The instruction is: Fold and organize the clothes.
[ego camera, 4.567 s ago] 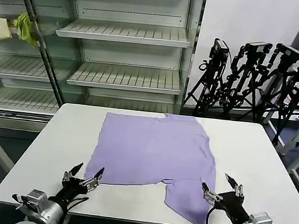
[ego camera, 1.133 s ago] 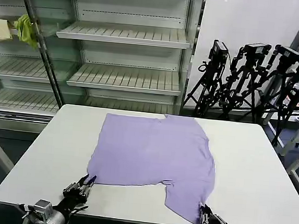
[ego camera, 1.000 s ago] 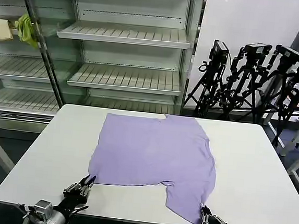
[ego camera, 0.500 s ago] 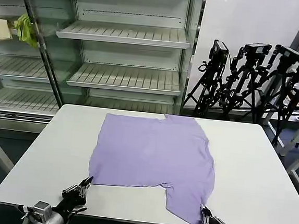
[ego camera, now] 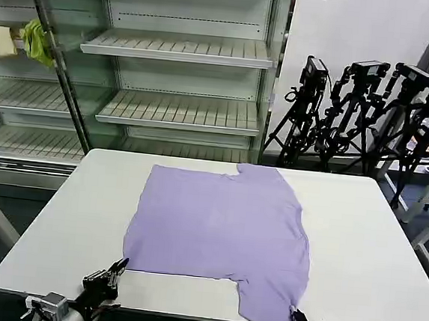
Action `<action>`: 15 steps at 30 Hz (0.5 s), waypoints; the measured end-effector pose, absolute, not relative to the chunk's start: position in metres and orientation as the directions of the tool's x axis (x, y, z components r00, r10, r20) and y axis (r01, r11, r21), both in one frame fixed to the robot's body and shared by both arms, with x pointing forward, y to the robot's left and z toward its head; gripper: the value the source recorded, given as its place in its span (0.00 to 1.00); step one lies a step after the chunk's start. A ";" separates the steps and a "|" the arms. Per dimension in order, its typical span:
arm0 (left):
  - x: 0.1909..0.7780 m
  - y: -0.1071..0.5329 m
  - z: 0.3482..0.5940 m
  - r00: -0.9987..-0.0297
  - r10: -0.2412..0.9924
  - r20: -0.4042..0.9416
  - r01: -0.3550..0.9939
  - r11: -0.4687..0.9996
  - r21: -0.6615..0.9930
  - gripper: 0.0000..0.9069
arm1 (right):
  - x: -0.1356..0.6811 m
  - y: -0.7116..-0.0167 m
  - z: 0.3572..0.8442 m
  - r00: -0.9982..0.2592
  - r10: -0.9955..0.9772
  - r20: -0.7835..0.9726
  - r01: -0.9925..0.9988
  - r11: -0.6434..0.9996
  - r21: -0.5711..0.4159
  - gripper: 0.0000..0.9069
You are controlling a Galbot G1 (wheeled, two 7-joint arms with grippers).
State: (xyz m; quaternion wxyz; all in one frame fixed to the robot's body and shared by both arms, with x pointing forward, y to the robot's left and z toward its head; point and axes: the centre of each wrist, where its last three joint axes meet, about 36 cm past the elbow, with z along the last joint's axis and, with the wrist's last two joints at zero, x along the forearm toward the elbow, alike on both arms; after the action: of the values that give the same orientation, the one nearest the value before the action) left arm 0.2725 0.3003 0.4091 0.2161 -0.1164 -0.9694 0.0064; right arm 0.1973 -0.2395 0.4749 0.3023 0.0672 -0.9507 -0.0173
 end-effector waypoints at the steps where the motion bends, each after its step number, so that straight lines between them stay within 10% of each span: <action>1: 0.271 0.300 0.411 -0.879 0.230 0.419 0.225 0.972 -0.062 0.01 | 0.197 -0.239 0.478 -0.811 -0.139 0.568 -0.117 0.990 0.075 0.00; 15: 0.280 0.297 0.437 -0.902 0.245 0.356 0.243 0.969 -0.051 0.01 | 0.214 -0.240 0.509 -0.865 -0.129 0.486 -0.103 0.992 0.079 0.00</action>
State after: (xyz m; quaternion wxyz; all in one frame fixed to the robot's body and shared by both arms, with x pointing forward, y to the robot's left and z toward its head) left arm 0.2803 0.2971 0.4371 0.1827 -0.1253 -0.9751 0.0028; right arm 0.2135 -0.2403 0.5092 0.2532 0.0601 -0.9652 -0.0250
